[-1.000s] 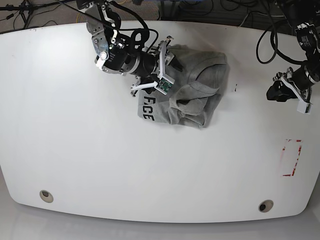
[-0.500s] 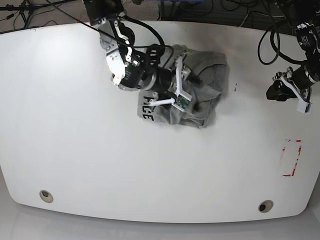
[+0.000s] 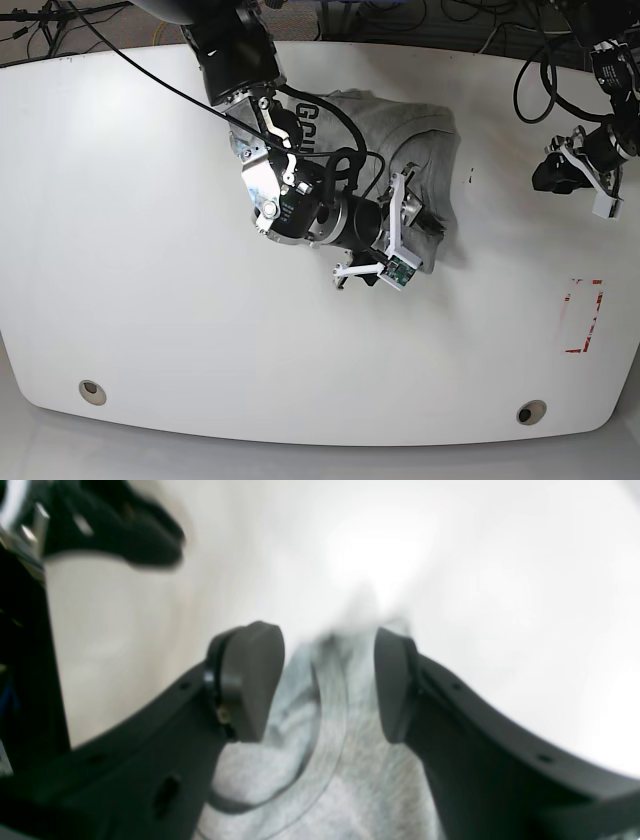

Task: Fold the T-shirt properly
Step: 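Grasp the bundle's edges with both grippers on opposite sides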

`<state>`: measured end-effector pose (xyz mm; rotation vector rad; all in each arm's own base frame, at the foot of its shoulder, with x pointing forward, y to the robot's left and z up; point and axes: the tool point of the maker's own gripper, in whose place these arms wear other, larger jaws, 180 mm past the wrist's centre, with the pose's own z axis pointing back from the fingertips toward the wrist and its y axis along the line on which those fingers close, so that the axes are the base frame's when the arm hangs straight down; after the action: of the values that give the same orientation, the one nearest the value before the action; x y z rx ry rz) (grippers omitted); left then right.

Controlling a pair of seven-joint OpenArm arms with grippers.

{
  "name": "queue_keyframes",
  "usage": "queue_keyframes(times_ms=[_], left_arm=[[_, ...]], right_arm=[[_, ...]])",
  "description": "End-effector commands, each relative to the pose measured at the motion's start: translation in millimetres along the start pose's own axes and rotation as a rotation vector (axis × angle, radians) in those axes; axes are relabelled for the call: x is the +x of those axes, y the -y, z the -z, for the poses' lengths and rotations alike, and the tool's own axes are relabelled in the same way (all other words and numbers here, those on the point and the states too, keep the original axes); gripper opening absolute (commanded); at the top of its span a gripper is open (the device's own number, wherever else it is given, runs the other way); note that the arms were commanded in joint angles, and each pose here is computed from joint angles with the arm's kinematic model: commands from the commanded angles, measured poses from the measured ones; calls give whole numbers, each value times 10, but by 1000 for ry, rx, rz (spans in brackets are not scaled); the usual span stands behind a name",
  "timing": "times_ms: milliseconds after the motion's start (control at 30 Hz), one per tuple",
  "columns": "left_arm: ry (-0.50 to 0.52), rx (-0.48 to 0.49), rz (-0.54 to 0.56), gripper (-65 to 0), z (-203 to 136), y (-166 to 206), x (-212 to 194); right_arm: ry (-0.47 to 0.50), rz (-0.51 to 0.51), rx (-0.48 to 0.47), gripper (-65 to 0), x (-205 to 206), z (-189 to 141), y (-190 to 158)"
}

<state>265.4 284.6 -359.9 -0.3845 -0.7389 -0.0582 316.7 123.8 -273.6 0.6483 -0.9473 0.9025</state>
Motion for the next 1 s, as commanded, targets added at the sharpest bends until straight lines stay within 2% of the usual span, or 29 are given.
queue_keyframes(times_ms=[0,200,467,567,700,800,967], left_arm=[[54,-5,28,-403,-57,8,189],[17,-25,105,-403,-28,182,217],[10,-173,386,-403,101,1048,414],[2,-238,467,-403,143,1367,392],[-66,-321,571,-404,241,1763,149],[-94,-347,601,-406,335,1954,-8],[-124,-346,601,-406,467,2139,-241]], right_arm=[[36,-28,-22,-338,89,-121,69],[-22,-28,-53,-338,-261,-334,83],[-105,-33,-136,-346,-685,-737,224],[-124,-20,-166,-400,-778,-831,318],[-140,3,-209,-537,-860,-915,489],[-145,18,-239,-606,-878,-948,637],[-150,30,-254,-609,-875,-914,808]])
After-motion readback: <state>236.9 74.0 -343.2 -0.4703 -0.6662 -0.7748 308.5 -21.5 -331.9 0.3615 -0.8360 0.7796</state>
